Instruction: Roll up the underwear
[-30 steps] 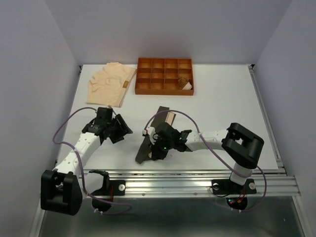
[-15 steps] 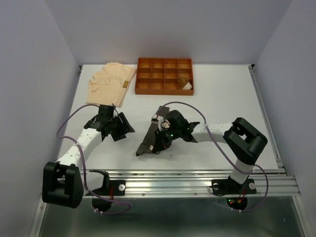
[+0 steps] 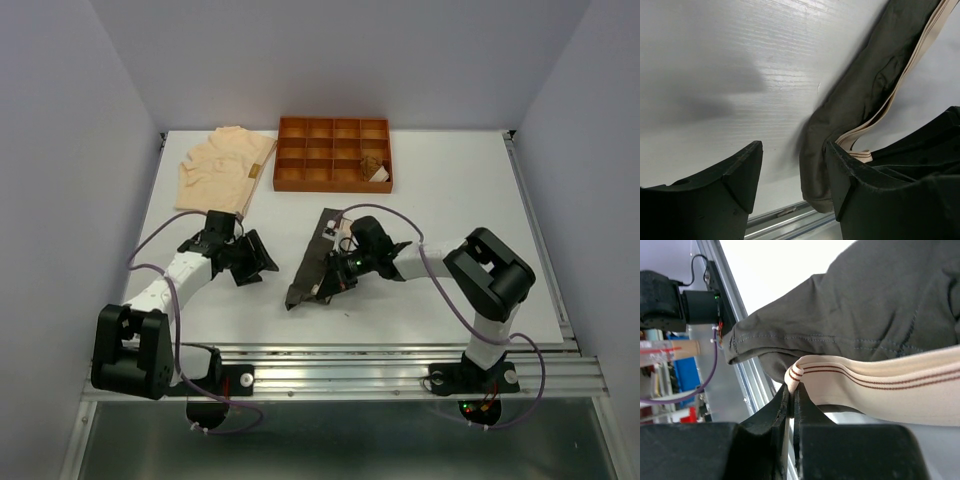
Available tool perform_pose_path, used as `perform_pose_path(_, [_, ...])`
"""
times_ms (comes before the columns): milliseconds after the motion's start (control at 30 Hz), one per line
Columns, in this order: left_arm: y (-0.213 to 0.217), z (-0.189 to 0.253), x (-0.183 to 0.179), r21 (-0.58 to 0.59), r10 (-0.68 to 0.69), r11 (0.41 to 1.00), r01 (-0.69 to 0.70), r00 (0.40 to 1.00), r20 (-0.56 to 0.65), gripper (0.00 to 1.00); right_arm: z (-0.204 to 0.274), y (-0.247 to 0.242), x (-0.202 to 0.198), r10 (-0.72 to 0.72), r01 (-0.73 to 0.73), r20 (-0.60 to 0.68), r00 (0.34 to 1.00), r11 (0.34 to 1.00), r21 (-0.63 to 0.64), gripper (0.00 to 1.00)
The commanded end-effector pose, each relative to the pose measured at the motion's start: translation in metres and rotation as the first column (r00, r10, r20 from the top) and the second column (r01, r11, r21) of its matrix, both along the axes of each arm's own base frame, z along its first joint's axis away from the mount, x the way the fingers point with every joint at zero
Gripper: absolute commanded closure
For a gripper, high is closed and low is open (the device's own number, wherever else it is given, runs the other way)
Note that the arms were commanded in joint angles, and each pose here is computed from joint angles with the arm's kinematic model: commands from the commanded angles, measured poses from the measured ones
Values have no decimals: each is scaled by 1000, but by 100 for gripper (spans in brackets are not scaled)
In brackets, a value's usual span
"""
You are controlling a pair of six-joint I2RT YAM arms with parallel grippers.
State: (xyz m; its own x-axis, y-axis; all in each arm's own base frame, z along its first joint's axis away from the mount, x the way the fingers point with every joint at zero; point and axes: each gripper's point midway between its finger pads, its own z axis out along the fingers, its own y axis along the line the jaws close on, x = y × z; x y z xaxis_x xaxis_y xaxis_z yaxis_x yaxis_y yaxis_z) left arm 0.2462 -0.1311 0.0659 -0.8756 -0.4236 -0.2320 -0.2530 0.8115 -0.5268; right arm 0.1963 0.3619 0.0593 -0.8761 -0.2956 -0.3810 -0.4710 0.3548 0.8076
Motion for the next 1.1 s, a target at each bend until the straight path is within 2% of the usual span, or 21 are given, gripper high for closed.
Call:
perform_pose_path(0, [-4,0,2,-19,-37,999,38,999,20,36,1,-3,13,-58,59,-32,998,998,30,99])
perform_pose_path(67, [-5,0,2,-24,-43,999,44,999,22,36,-3,-7,15,-93,95,-79,992,995,25,99])
perform_pose_path(267, [-14,-9,-4,-68,-74,995,73,997,-5,39,-9,-16,29,-177,180,-118,977,983,17,99])
perform_pose_path(500, [-55,-23,-26,-146,-164,977,154,985,-56,39,-13,-20,34,-196,199,-137,971,980,9,99])
perform_pose_path(667, [-64,-22,-25,-186,-147,973,134,987,-58,60,-15,-21,34,-200,203,-138,970,979,4,99])
perform_pose_path(767, [-54,-30,-30,-136,-100,987,86,990,-95,74,-16,-21,34,-203,205,-142,969,979,0,99])
perform_pose_path(933, [-36,-38,-36,-42,-32,999,26,991,-132,85,-14,-20,36,-204,207,-131,970,978,5,99])
perform_pose_path(1000, [-29,-41,-38,0,-3,1000,3,990,-140,95,-15,-21,34,-205,207,-135,969,978,1,99])
perform_pose_path(1067, [-26,-45,-43,10,-3,1000,5,988,-155,100,-17,-22,33,-207,209,-141,968,978,-3,99])
